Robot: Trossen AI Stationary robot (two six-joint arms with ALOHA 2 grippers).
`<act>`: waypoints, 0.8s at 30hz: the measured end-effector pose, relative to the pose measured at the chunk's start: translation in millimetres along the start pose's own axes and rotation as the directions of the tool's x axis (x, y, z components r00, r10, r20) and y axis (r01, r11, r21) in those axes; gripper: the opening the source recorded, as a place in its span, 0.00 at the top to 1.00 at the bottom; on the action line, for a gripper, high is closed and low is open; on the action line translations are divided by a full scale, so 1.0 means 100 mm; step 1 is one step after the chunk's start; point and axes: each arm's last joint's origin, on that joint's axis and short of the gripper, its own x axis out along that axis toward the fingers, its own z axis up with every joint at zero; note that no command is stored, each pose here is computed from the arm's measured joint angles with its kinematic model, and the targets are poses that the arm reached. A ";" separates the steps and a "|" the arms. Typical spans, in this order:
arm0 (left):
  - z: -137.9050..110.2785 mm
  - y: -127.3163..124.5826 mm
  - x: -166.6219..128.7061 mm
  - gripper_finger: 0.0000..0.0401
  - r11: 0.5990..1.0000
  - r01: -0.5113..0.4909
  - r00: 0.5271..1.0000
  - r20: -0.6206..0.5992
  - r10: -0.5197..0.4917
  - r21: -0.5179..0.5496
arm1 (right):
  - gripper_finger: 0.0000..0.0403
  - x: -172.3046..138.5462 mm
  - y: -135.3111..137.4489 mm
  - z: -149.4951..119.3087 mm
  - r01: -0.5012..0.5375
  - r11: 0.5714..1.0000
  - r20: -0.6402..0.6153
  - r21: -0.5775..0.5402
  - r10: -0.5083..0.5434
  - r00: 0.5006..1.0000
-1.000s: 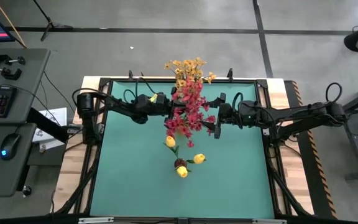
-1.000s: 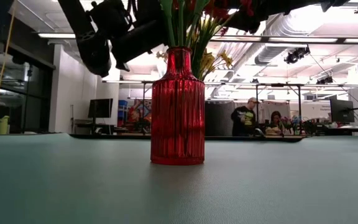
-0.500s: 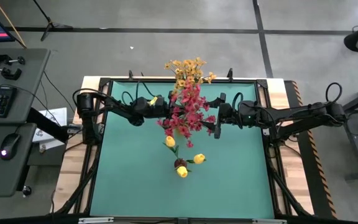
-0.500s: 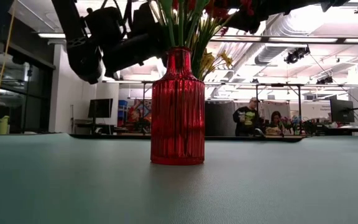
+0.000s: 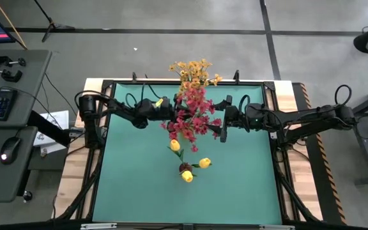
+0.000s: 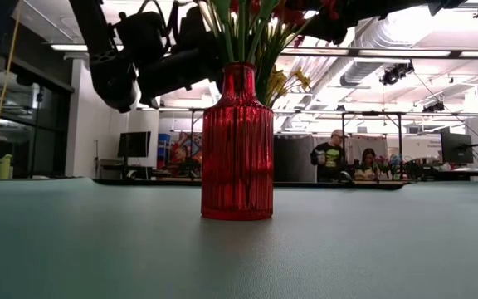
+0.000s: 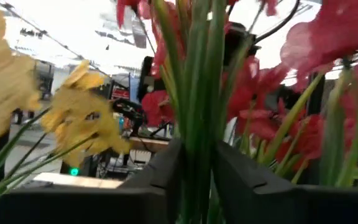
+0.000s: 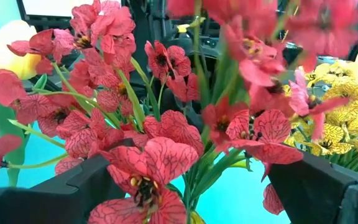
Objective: Sort flowers into vase by color
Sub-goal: Put the red flowers into the yellow vase, then return to Home Position
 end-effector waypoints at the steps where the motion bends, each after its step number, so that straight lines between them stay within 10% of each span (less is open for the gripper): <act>1: -0.01 0.01 -0.02 0.79 1.000 -0.005 1.000 -0.007 0.005 -0.005 | 0.15 0.00 0.00 0.00 0.000 1.000 0.000 0.000 0.000 1.000; 12: -0.06 0.13 -0.33 0.47 0.996 -0.015 0.998 -0.069 0.009 -0.089 | 0.15 0.00 0.00 0.00 0.000 1.000 0.000 0.000 0.000 1.000; 24: -0.07 0.35 -0.73 0.44 0.973 -0.059 0.986 -0.163 0.023 -0.222 | 0.15 0.00 0.00 0.02 0.002 1.000 0.019 -0.031 -0.001 1.000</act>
